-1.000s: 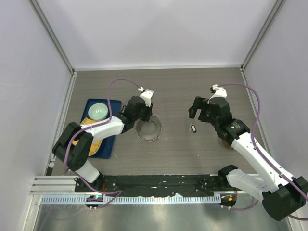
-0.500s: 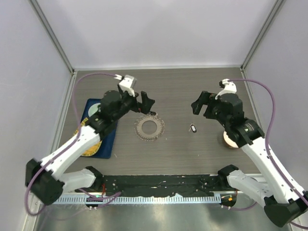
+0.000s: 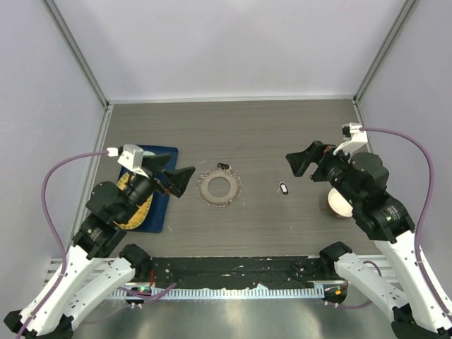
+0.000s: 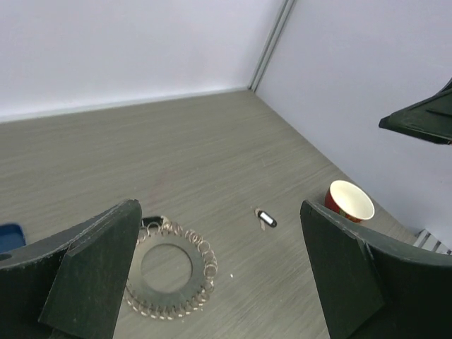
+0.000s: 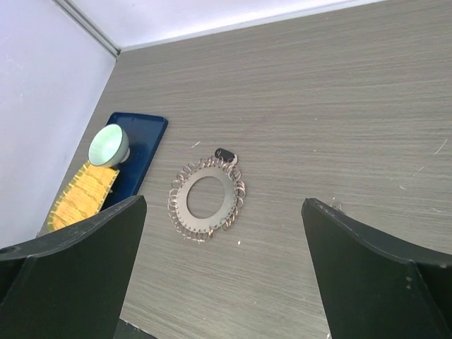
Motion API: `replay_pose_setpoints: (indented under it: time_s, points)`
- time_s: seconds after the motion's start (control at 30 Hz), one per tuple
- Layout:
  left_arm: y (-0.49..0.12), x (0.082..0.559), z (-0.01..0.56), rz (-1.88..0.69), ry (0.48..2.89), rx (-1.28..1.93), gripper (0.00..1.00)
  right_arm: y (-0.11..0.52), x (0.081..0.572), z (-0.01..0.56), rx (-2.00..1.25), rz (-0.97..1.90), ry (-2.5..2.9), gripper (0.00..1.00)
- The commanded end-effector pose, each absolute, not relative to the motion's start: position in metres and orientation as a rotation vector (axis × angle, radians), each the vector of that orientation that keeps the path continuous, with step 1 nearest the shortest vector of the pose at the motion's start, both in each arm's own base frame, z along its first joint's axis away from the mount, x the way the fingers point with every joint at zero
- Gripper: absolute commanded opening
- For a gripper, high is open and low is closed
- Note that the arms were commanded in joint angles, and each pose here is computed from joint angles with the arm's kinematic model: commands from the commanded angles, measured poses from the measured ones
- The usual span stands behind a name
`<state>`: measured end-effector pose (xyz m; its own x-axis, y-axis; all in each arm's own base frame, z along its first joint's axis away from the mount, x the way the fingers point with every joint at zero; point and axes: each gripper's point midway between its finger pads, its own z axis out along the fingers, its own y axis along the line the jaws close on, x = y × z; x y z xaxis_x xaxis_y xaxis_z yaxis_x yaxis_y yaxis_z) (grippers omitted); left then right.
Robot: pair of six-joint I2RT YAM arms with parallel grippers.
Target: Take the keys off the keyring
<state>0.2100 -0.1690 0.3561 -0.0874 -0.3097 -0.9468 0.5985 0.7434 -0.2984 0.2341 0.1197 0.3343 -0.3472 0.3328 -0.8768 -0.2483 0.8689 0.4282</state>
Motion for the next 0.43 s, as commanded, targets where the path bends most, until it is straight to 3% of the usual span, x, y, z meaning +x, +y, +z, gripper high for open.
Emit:
replay_pose_setpoints:
  time_s: [0.0, 0.4]
  points:
    - [-0.1651, 0.2076, 0.3348, -0.763, 1.554, 0.223, 1.00, 0.1276, 0.2335, 0.3376, 0.054, 0.655, 1.795, 1.00]
    - [-0.1739, 0.2141, 0.3403, -0.771, 1.561, 0.248, 1.00, 0.1271, 0.2386, 0.3437, 0.053, 0.641, 1.779, 1.00]
